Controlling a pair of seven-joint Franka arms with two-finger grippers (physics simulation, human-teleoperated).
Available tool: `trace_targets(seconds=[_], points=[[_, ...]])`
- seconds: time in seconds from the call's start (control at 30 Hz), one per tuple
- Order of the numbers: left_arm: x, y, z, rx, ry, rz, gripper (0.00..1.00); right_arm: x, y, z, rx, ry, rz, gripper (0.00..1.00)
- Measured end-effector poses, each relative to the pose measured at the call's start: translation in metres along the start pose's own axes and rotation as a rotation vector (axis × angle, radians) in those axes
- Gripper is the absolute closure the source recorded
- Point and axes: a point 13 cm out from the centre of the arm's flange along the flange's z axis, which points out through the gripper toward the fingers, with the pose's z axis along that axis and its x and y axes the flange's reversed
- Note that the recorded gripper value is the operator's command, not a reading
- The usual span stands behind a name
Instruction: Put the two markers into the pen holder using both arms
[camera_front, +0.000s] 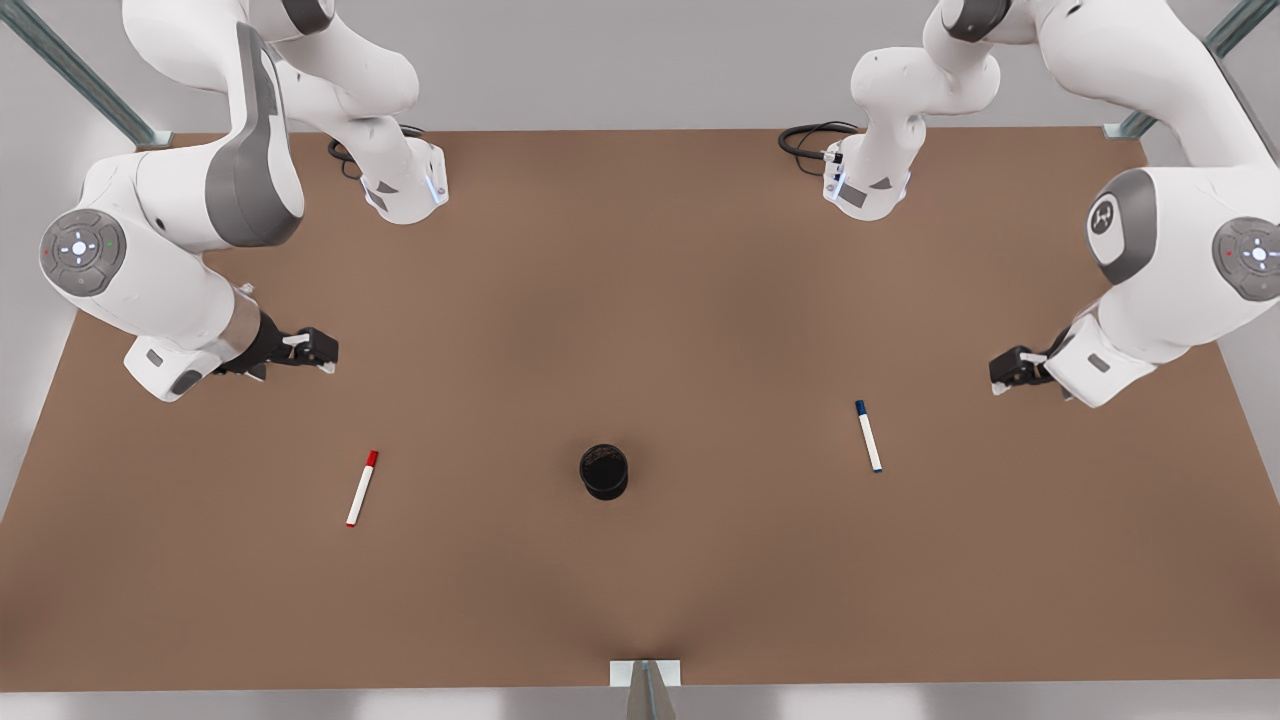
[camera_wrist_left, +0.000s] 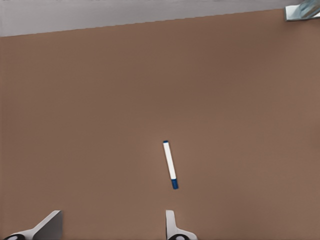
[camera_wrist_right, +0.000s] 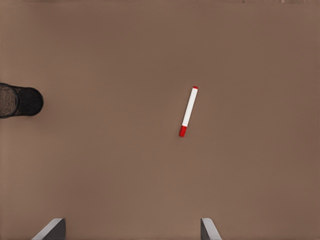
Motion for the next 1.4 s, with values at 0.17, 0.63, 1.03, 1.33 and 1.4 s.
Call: trace_targets(seconds=[0.17,0.63,1.03,1.33,1.4], points=[[-0.022,-0.035,0.102,0.035,0.089,0.012,0.0,-0.002,-0.001,0.003,-0.001,-0.001,0.009,0.0],[0.016,-0.065,0.35,0.048,0.075,-0.196,0.07,-0.019,-0.023,0.09,0.019,0.102,0.047,0.0],[0.007,-0.06,0.395,0.04,0.038,-0.289,0.39,-0.09,-0.106,0.337,-0.005,0.132,0.137,0.0],[0.009,-0.059,0.41,0.035,0.049,-0.33,0.52,-0.12,-0.098,0.334,-0.015,0.015,0.106,0.0],[0.008,-0.059,0.412,0.035,0.049,-0.337,0.55,-0.116,-0.102,0.357,-0.017,0.037,0.116,0.0]])
